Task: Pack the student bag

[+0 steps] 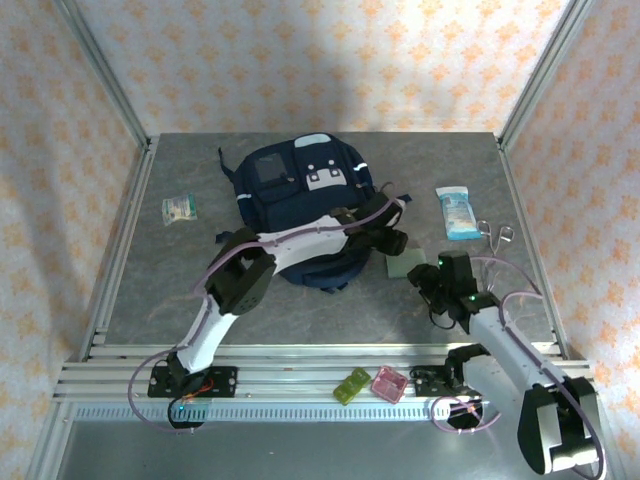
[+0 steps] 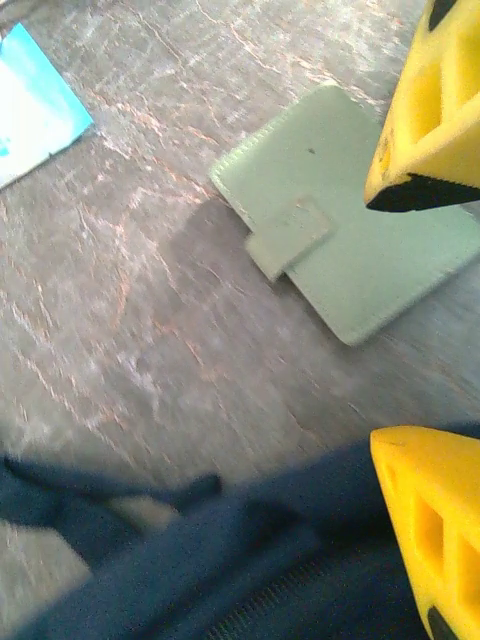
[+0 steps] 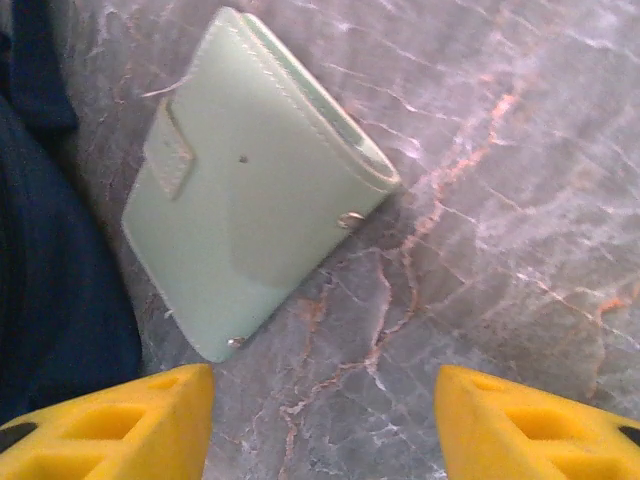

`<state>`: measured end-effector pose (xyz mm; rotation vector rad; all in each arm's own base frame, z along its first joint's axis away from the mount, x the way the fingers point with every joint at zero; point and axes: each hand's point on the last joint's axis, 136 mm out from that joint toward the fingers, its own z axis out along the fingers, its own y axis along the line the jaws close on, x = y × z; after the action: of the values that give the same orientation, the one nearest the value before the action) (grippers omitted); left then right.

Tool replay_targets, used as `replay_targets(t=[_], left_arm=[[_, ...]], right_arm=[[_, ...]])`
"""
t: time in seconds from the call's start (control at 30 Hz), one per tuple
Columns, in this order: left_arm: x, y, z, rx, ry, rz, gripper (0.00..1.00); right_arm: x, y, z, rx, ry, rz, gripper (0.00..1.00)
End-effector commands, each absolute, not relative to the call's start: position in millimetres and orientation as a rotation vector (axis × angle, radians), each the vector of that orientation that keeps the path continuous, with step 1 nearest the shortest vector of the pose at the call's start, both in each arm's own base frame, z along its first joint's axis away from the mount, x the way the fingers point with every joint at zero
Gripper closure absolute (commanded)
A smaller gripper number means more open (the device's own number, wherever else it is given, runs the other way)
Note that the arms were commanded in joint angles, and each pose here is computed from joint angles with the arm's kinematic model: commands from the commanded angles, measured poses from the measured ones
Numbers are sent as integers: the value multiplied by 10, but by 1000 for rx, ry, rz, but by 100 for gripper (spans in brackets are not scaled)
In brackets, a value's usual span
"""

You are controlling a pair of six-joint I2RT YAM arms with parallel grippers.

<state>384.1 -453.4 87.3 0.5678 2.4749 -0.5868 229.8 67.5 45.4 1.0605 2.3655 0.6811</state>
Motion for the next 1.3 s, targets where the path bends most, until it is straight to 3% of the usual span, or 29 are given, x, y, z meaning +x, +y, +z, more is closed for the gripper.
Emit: replay_targets(t=[0.0,0.37,0.87,1.17,1.27], left_arm=[[3838,-4648,659,639,2534,-598,41],[3773,-4717,208,672,2651,-605,49],[3385,-4388,193,594,2707,-666,90],[3355,-4437,170,584,2711,-705,96],[3319,-4468,149,585,2718,-724,97]], right_arm=[[2435,681,578,1110,2234,781,42],[2472,609,518,1168,2164,811,44],[2591,805,415,1124,2196,973,46],[2723,1021,457,986,2249,1091,51],[2730,1093,385,970,2281,1131,56]])
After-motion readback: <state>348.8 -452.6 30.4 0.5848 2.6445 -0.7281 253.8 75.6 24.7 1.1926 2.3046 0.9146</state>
